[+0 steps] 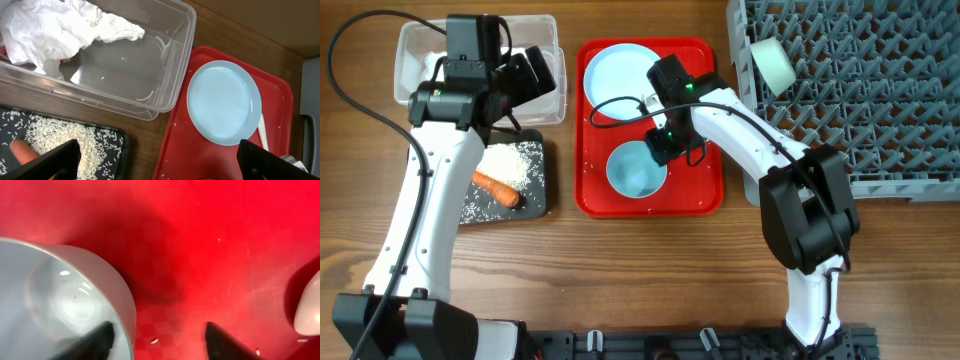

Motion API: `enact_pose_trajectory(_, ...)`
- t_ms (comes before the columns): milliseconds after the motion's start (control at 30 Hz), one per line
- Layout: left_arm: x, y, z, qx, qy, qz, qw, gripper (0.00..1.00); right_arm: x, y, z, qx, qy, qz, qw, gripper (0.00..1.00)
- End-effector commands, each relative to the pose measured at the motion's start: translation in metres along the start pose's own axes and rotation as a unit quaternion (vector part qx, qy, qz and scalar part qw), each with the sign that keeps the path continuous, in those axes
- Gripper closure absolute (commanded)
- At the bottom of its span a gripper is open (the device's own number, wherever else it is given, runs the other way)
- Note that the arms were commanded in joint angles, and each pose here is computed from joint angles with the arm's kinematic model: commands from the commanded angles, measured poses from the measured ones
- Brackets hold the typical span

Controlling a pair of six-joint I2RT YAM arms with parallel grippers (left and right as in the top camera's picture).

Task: Sort waste into correct bins and load items into the dishwasher rack
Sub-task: 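Reach the right gripper to the light-blue bowl and grasp its rim, then carry the light-blue bowl right and place it in the rack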

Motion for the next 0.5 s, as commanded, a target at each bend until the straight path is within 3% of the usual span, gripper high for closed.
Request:
enact_pose_trajectory(0, -0.002, -0.004, 0.000, -0.008, 0.000, -0.007, 1.000, 0.00, 0.011, -0.001, 0.006, 0.003, -0.020, 0.000, 1.000, 0.24)
enact_pose_trajectory(67, -0.002, -0.004, 0.000, -0.008, 0.000, -0.007, 1.000, 0.00, 0.011, -0.003, 0.008, 0.003, -0.029, -0.005, 1.000, 0.32)
enact_pose_trajectory(133, -0.002, -0.004, 0.000, -0.008, 0.000, -0.007, 1.000, 0.00, 0.011, -0.005, 0.008, 0.003, -0.027, -0.009, 1.000, 0.49)
enact_pose_trajectory(167, -0.002, -0.004, 0.000, -0.008, 0.000, -0.007, 1.000, 0.00, 0.011, -0.006, 0.007, 0.002, -0.027, -0.010, 1.000, 0.53)
enact_pose_trajectory(467, -0.002, -0.004, 0.000, -0.008, 0.000, -0.007, 1.000, 0.00, 0.021, 0.008, 0.010, -0.018, -0.031, 0.008, 0.999, 0.57)
Point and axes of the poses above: each gripper's point midway between its finger pads, its own x axis out along the fingers, its own z axis along the line the jaws close on, y = z × x, the point moved 2 cm from there along -x, back along the fingers, and after that the axes turned 13 degrees about -x, right-handed, at the moved point
